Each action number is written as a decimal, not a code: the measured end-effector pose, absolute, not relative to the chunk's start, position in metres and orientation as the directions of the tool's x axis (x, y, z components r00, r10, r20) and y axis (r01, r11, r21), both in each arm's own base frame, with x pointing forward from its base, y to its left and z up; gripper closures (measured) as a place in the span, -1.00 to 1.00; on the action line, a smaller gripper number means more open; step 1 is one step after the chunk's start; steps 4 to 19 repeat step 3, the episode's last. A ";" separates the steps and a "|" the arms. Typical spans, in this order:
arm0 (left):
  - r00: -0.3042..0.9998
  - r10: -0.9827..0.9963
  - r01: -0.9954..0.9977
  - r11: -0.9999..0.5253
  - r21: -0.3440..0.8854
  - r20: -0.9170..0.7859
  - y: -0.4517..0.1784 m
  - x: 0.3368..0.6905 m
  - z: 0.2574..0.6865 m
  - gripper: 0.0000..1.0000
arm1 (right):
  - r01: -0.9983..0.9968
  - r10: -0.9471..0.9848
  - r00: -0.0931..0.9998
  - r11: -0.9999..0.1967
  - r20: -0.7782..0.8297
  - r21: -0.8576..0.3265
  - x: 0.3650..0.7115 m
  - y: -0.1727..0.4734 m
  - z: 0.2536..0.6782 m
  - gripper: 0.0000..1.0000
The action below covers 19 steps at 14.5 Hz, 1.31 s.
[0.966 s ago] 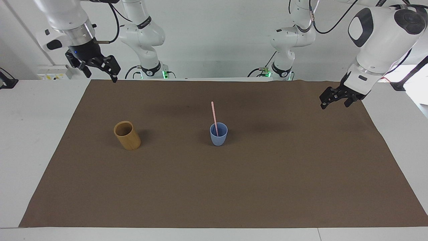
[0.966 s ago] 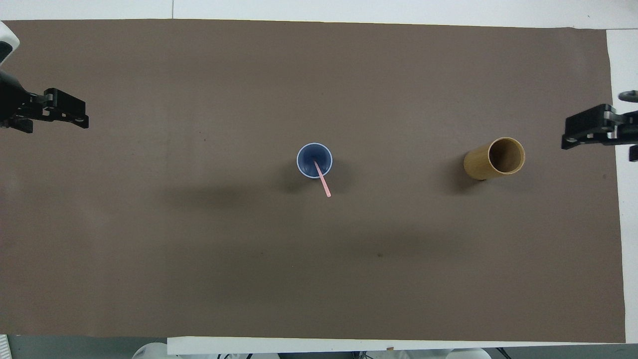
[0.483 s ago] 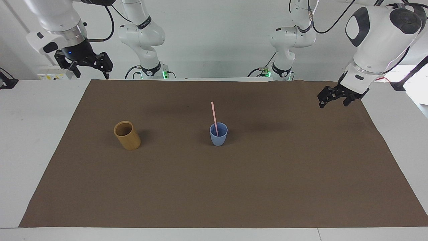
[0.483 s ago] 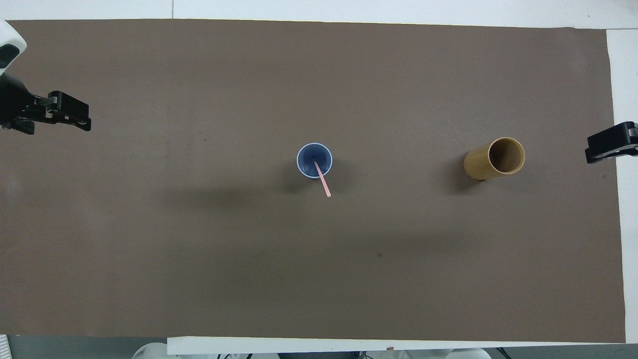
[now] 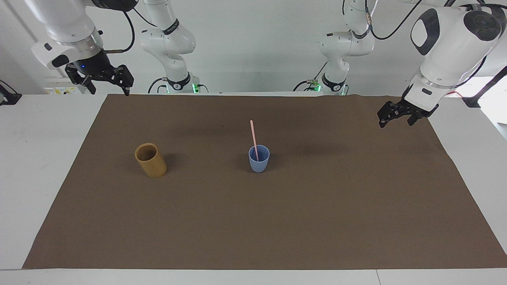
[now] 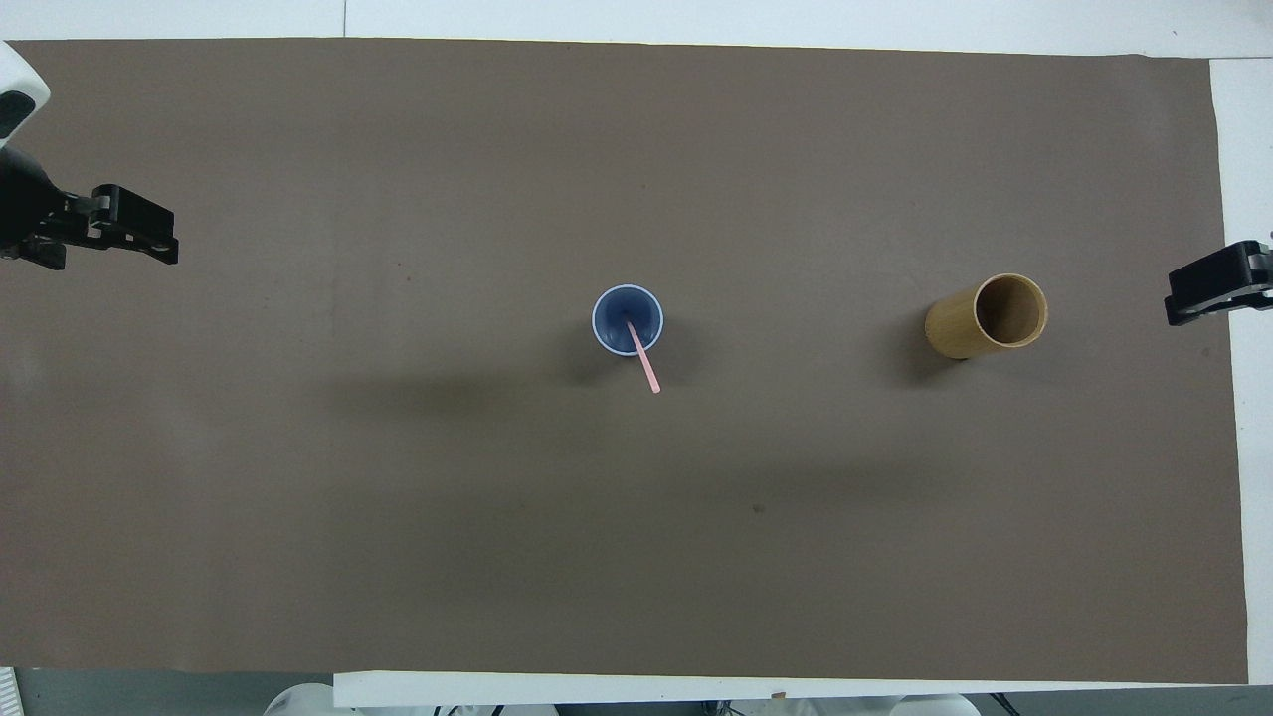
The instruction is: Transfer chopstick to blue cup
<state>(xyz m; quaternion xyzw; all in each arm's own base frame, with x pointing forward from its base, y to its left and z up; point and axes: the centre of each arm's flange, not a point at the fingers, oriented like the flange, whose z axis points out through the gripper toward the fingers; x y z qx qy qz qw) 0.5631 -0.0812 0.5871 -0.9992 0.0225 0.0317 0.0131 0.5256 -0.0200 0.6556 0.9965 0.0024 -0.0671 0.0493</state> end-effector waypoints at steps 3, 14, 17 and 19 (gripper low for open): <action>0.997 -0.032 -0.033 -0.999 -0.025 -0.064 -0.074 0.564 0.587 -1.00 | 0.018 0.004 0.991 -0.995 -0.137 0.098 0.525 -0.017 0.655 -1.00; 0.997 -0.032 -0.033 -0.999 -0.025 -0.064 -0.074 0.564 0.587 -1.00 | 0.018 0.004 0.991 -0.995 -0.137 0.098 0.525 -0.017 0.655 -1.00; 0.997 -0.032 -0.033 -0.999 -0.025 -0.064 -0.074 0.564 0.587 -1.00 | 0.018 0.004 0.991 -0.995 -0.137 0.098 0.525 -0.017 0.655 -1.00; 0.997 -0.032 -0.033 -0.999 -0.025 -0.064 -0.074 0.564 0.587 -1.00 | 0.018 0.004 0.991 -0.995 -0.137 0.098 0.525 -0.017 0.655 -1.00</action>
